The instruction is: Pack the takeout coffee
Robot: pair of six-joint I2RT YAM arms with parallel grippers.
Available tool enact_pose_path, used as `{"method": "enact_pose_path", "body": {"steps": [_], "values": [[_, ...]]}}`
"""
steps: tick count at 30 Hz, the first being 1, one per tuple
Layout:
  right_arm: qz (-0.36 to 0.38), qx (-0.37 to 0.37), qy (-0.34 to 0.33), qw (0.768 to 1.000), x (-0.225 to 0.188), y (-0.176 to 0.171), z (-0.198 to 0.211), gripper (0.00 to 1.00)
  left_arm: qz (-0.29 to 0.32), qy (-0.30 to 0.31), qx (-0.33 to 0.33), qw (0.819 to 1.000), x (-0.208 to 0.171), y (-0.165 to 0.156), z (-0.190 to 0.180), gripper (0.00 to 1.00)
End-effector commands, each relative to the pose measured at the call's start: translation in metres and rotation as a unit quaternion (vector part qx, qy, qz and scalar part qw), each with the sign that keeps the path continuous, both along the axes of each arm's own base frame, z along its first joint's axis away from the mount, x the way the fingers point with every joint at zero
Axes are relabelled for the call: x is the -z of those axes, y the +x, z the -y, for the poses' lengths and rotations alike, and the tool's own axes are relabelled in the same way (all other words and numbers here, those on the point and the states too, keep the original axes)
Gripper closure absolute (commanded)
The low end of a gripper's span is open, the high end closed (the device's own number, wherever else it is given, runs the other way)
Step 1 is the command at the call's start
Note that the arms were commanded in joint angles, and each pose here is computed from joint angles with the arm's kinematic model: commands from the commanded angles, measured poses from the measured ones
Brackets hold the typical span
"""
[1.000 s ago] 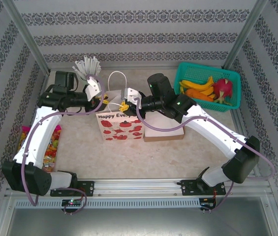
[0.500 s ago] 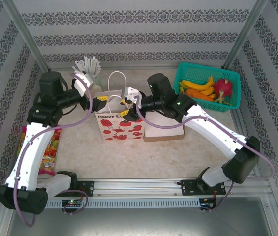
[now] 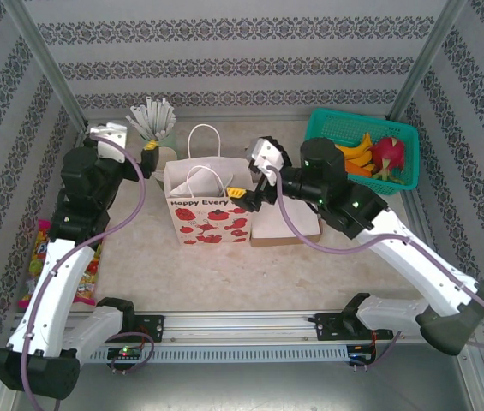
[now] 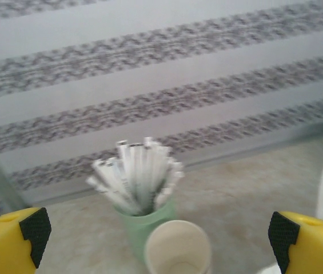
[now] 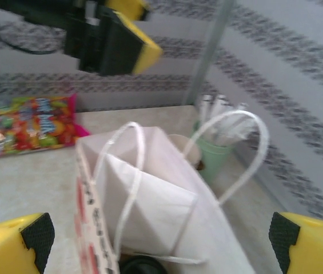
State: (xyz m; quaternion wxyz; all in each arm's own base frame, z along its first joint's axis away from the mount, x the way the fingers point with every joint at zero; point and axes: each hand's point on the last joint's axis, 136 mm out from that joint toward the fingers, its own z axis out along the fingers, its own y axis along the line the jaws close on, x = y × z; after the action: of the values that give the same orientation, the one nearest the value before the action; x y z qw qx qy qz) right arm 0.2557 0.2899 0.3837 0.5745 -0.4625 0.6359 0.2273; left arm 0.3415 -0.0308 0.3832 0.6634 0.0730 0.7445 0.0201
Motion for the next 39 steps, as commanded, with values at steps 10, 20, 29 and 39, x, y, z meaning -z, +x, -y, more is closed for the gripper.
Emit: {"method": "enact_pose_path", "body": {"steps": [10, 20, 29, 39], "values": [[-0.038, 0.500, 0.090, 0.860, 0.062, 0.078, 0.202, 0.02, -0.017, -0.058, -0.404, 0.913, 0.093, -0.043, -0.138, 0.00], [-0.135, 0.647, 0.105, 0.743, 0.190, 0.057, 0.313, 0.02, -0.128, -0.051, -0.476, 0.869, 0.219, -0.055, -0.154, 0.00], [-0.210, 0.607, 0.069, 0.763, 0.267, 0.070, 0.319, 0.02, -0.183, -0.094, -0.330, 0.921, 0.284, -0.007, -0.129, 0.00], [-0.216, 0.548, 0.077, 0.805, 0.281, 0.112, 0.302, 0.02, -0.182, -0.040, -0.182, 0.966, 0.285, 0.045, -0.092, 0.00]]}}
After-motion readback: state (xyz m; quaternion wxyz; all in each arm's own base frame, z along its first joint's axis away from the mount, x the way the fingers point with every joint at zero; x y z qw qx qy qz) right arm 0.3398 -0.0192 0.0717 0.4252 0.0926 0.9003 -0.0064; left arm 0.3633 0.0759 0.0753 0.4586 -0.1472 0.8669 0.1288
